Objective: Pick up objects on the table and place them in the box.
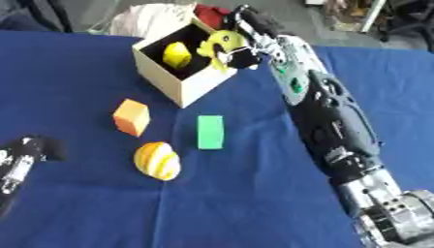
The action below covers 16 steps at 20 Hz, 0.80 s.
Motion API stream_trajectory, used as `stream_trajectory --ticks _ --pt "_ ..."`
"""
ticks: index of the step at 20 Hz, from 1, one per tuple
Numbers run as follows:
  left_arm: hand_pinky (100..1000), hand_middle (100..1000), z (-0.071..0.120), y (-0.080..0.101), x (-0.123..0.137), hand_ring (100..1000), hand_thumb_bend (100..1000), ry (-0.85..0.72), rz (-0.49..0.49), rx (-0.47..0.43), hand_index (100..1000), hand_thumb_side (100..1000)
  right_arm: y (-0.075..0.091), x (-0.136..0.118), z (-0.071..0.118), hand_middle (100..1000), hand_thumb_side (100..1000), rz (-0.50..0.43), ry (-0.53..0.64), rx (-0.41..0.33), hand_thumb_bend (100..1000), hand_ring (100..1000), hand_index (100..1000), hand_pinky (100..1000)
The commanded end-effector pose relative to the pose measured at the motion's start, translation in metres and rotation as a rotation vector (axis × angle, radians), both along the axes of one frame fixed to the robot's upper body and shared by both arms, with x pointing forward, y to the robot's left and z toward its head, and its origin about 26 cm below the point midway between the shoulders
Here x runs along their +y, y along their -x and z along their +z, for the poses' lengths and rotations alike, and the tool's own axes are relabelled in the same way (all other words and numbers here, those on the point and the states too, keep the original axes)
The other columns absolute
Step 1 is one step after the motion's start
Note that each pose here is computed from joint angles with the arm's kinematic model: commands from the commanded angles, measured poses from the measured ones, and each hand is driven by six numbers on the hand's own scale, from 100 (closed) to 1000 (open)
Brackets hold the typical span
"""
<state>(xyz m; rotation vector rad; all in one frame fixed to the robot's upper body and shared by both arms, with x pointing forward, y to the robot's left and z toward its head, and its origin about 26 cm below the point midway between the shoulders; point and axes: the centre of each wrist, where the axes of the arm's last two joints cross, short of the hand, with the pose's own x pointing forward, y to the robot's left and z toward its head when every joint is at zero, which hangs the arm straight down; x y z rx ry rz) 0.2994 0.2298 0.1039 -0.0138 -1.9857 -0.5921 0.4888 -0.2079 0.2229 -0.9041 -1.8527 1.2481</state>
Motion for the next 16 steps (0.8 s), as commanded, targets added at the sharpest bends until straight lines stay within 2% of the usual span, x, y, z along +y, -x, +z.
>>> stream_trajectory --ticks 1,3,4,5,6,7,8,9,11,14,16 --pt "670 513 0.009 -0.001 -0.002 574 100 -0.011 -0.027 -0.029 662 789 -0.002 0.004 0.013 211 199 -0.038 -0.023 -0.082 100 246 405 288" --pt "670 513 0.010 -0.001 -0.002 574 100 -0.011 -0.033 -0.030 663 790 -0.003 0.008 0.014 223 179 -0.058 -0.032 -0.120 100 261 419 323" --pt "670 513 0.010 -0.002 -0.003 574 100 -0.011 -0.035 -0.030 663 792 -0.003 0.010 0.014 256 220 -0.067 -0.036 -0.141 100 296 453 368" --pt "670 513 0.010 -0.002 -0.003 574 100 -0.011 -0.037 -0.030 662 791 -0.003 0.011 0.014 310 160 -0.076 -0.034 -0.160 100 349 508 422" --pt "670 513 0.010 -0.002 -0.004 574 100 -0.011 -0.039 -0.030 663 791 -0.003 0.013 0.015 336 157 -0.085 -0.027 -0.175 100 372 532 443" --pt "670 513 0.011 -0.002 -0.004 574 100 -0.011 -0.041 -0.031 663 792 -0.003 0.015 0.014 439 133 -0.094 -0.019 -0.187 100 442 622 507" --pt "670 513 0.011 -0.002 -0.004 574 100 -0.011 -0.042 -0.031 663 791 -0.003 0.017 0.012 483 154 -0.103 -0.010 -0.195 100 468 670 530" --pt "670 513 0.011 -0.002 -0.004 574 100 -0.011 -0.044 -0.031 663 792 -0.004 0.018 0.009 564 159 -0.111 0.001 -0.197 100 520 754 569" --pt "670 513 0.011 -0.002 -0.005 574 100 -0.011 -0.045 -0.031 663 793 -0.005 0.020 0.002 659 166 -0.129 0.029 -0.183 100 598 839 622" --pt "670 512 0.011 -0.003 -0.005 574 100 -0.010 -0.046 -0.032 663 794 -0.006 0.022 -0.010 766 181 -0.156 0.064 -0.144 100 739 915 706" --pt "670 512 0.011 -0.003 -0.005 574 100 -0.009 -0.046 -0.032 663 796 -0.007 0.023 -0.017 867 189 -0.163 0.091 -0.102 100 851 966 809"
